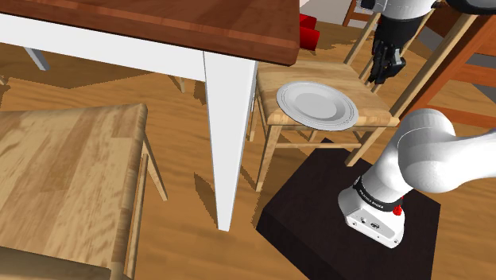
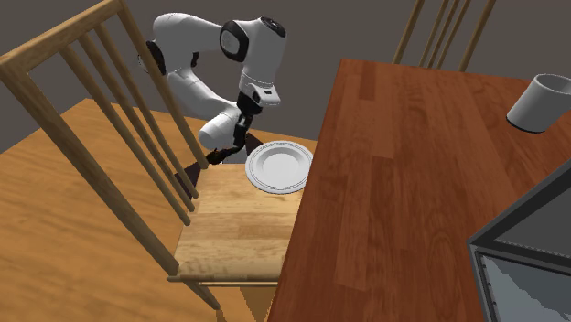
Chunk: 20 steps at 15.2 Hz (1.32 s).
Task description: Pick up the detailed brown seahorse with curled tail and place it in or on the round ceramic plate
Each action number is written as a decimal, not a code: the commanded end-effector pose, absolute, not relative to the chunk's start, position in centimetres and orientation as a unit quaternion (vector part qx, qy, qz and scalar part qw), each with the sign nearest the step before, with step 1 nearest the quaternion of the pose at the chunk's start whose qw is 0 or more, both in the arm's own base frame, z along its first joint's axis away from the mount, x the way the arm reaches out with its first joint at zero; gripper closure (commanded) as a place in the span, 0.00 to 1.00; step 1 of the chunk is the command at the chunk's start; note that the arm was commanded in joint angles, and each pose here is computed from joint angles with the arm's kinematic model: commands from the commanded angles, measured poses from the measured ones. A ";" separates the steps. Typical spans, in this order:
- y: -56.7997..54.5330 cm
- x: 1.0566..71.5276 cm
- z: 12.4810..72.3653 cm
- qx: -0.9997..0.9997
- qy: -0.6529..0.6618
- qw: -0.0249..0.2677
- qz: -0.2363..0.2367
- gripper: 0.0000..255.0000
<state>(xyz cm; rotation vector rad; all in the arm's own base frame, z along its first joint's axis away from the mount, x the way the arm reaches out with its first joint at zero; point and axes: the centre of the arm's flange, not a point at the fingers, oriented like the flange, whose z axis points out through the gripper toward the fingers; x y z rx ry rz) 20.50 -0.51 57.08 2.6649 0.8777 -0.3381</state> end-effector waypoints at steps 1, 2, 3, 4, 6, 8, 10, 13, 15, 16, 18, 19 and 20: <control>2.2 21.9 57.1 0.931 0.307 0.157 -0.118 1.00; 3.3 22.7 57.2 0.931 0.307 0.157 -0.118 1.00; 4.3 23.5 57.2 0.931 0.307 0.157 -0.118 1.00; 5.4 24.2 57.3 0.931 0.307 0.157 -0.118 1.00; 7.6 25.7 57.4 0.931 0.307 0.157 -0.118 1.00; 9.7 27.2 57.5 0.931 0.307 0.157 -0.118 1.00; 11.9 28.8 57.6 0.931 0.307 0.157 -0.118 1.00; 13.5 29.9 56.6 0.931 0.307 0.157 -0.118 1.00; 13.5 29.9 55.6 0.931 0.307 0.157 -0.118 1.00; 11.5 27.8 58.0 0.933 0.284 0.175 -0.138 1.00; 10.8 26.8 57.1 0.916 0.342 0.163 -0.136 0.00; 10.0 25.8 56.3 0.895 0.398 0.149 -0.133 0.00; 9.1 25.0 55.4 0.872 0.453 0.135 -0.130 0.00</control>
